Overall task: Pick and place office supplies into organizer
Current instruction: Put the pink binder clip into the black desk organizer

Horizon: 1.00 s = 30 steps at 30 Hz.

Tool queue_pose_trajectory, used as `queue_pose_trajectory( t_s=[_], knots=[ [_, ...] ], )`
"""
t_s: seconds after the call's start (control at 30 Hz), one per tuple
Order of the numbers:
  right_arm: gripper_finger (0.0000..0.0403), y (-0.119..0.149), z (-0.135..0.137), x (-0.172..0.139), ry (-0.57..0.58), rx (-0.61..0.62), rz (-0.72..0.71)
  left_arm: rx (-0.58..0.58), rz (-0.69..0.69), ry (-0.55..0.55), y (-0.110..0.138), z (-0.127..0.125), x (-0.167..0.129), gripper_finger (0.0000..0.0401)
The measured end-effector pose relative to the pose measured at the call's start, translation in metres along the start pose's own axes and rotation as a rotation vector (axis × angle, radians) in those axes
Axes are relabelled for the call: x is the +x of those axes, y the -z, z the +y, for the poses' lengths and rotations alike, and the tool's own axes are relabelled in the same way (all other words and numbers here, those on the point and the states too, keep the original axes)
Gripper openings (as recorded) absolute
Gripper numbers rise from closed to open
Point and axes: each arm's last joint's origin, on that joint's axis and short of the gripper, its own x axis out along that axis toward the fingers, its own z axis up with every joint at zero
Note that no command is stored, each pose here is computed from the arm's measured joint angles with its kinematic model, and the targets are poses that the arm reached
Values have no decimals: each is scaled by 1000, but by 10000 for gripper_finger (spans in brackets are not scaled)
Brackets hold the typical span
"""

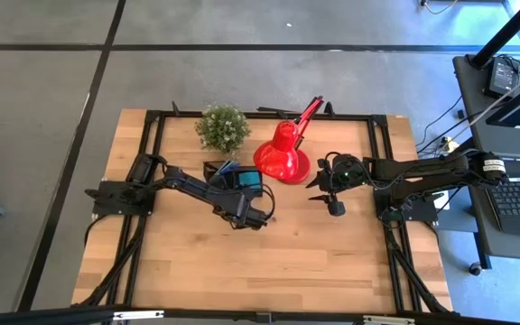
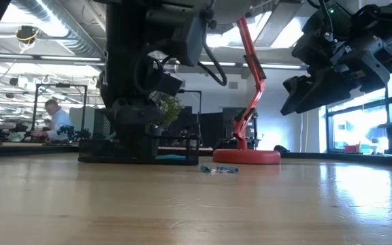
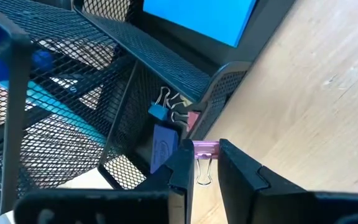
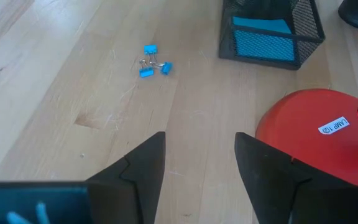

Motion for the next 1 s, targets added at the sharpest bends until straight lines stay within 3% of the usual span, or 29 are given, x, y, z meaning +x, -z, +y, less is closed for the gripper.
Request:
queue_pose_trajectory(
  t_s=[0.3,0.63,1.0],
  knots=[
    [195,-1,0,0,2,-2,-8,14,-27,21,-6,-1,-10,48],
    [195,-3,-1,0,9,-7,-31,-20,-86,-104,-9,9,-9,48],
    [195,-3,-1,0,8,-6,-30,-16,-49,-104,-18,19,-2,49]
  ],
)
